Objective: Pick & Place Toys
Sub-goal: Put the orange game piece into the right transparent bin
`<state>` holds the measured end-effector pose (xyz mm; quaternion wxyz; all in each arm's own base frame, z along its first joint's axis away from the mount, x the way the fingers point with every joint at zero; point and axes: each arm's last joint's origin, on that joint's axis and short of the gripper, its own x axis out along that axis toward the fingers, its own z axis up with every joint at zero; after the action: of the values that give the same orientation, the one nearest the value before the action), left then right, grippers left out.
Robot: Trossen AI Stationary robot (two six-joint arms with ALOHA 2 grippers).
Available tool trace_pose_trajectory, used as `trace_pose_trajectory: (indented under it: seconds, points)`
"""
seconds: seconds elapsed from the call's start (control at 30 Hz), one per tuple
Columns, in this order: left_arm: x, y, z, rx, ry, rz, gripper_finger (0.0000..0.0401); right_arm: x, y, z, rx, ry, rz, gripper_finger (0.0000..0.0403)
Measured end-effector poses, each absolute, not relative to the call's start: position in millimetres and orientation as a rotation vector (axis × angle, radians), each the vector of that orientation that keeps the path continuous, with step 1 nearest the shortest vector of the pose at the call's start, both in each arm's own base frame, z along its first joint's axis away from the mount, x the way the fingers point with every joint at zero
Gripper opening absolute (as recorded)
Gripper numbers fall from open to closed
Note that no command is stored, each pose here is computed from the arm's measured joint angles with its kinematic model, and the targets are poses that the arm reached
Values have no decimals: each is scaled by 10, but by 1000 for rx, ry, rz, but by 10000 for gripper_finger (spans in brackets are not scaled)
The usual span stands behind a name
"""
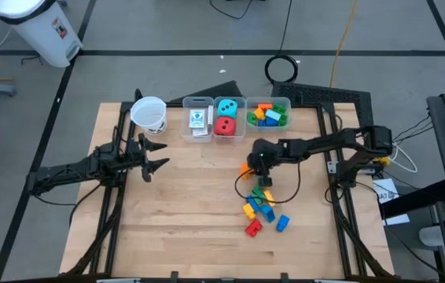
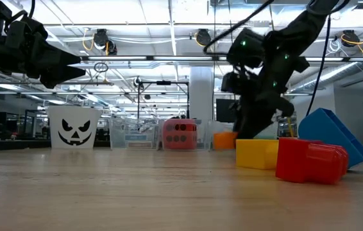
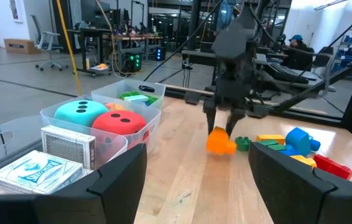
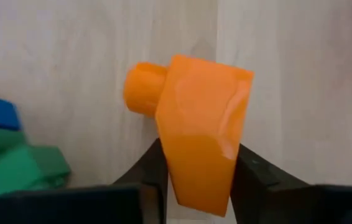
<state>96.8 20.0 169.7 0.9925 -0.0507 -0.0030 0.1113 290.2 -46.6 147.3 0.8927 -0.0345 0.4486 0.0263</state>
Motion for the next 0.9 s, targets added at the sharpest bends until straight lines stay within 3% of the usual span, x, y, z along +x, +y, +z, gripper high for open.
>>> trace_pose_trajectory:
  seconds: [0.23,0.5,0.77,0.9]
  points:
    - [968,200,1696,-102,-6,223,287,2786,-471,1952,-112,754,10,95]
    - [968,200,1697,-102,-6,223,287,2485,-801,2431,-162,605,-307,90]
    - [968,200,1697,-102,-6,223,287,2303,-1437,2425,-92,557,-555,90]
    - [968,200,1697,-102,-6,223,287,2309,-1734,2257,-51,545,-578,89]
